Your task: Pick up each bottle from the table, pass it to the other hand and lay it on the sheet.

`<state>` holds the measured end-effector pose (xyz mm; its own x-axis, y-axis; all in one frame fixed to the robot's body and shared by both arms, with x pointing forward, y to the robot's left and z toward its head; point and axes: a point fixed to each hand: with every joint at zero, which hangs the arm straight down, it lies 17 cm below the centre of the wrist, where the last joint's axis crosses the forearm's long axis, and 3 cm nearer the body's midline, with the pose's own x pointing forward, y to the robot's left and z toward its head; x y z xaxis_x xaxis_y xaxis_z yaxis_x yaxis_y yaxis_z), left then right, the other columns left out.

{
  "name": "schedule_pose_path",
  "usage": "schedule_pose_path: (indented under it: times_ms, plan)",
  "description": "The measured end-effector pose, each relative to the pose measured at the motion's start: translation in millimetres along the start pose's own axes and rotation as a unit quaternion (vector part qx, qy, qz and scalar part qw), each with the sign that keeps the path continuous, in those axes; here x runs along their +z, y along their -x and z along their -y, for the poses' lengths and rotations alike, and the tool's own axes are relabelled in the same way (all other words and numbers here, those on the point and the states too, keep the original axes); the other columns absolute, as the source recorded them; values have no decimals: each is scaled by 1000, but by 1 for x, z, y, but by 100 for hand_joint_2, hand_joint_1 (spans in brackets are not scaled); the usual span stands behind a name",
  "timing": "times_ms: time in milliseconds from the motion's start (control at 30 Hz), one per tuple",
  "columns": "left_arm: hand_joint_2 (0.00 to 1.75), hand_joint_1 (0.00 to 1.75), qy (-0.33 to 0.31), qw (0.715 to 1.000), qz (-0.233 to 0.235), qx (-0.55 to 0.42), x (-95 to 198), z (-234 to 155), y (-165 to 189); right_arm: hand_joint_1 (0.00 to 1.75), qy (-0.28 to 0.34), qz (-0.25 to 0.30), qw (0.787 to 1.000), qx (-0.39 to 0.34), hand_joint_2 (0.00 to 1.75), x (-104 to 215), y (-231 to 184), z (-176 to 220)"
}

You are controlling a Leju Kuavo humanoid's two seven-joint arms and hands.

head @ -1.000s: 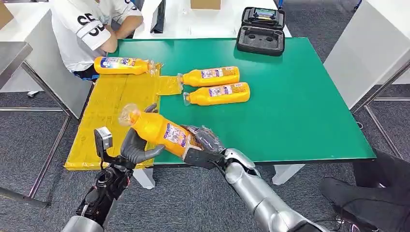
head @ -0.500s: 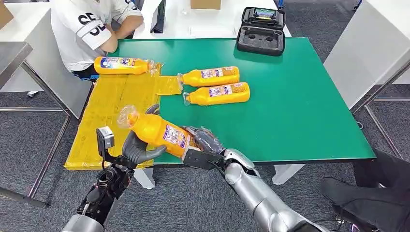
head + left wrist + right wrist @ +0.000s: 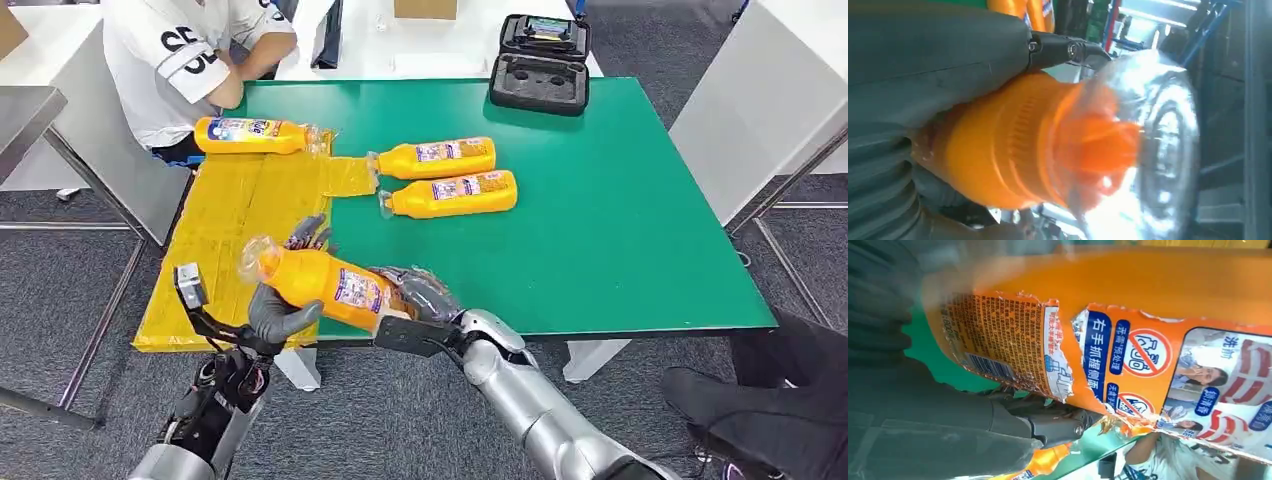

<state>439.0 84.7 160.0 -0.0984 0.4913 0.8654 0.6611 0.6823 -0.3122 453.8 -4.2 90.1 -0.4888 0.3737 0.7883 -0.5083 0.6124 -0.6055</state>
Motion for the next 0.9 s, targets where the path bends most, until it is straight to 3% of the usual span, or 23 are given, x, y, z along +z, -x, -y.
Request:
schedule_pose_path:
  times_ms: [67, 100, 133, 167, 233, 467, 533, 567, 600, 633, 667, 700, 733, 767, 900]
  plan:
    - [175, 0, 8, 1000, 11, 24, 1, 4, -5, 175, -4, 1, 1000, 4, 175, -1, 0, -1]
    - [175, 23, 10, 999, 14, 32, 2, 5, -6, 175, -6, 2, 1000, 5, 175, -2, -1, 0]
    - [175, 110, 12, 999, 15, 37, 3, 7, -6, 175, -7, 2, 1000, 7, 175, -2, -1, 0]
    - [175, 155, 14, 999, 14, 40, 3, 8, -5, 175, -9, 2, 1000, 9, 175, -3, 0, 0]
    - [175, 175, 20, 999, 12, 46, 5, 12, -3, 175, -13, 1, 1000, 11, 175, -3, 0, -2]
    - [175, 175, 20, 999, -1, 29, 6, 15, 5, 175, -21, -6, 1000, 14, 175, -1, 5, -7]
    - [175, 148, 16, 1000, -6, 3, 5, 15, 10, 175, -23, -11, 1000, 13, 175, 1, 8, -8]
    - [175, 91, 15, 1000, -8, -8, 4, 15, 12, 175, -24, -12, 1000, 13, 175, 1, 9, -8]
    - [175, 106, 14, 1000, -9, -21, 4, 14, 13, 175, -25, -13, 1000, 12, 175, 2, 11, -9]
    - [175, 145, 14, 999, -10, -32, 4, 14, 14, 175, -26, -15, 999, 12, 175, 3, 12, -9]
    - [175, 148, 17, 999, -13, -44, 4, 15, 16, 175, -27, -16, 999, 12, 175, 4, 13, -10]
    - [175, 133, 21, 998, -15, -52, 5, 16, 18, 175, -30, -17, 999, 11, 175, 4, 14, -11]
    - [175, 19, 23, 998, -17, -58, 5, 17, 19, 175, -31, -18, 999, 10, 175, 5, 15, -12]
    - [175, 0, 22, 998, -18, -63, 5, 17, 20, 175, -32, -19, 999, 9, 175, 5, 15, -12]
    - [175, 0, 17, 997, -21, -73, 4, 15, 22, 175, -32, -20, 999, 7, 175, 6, 16, -12]
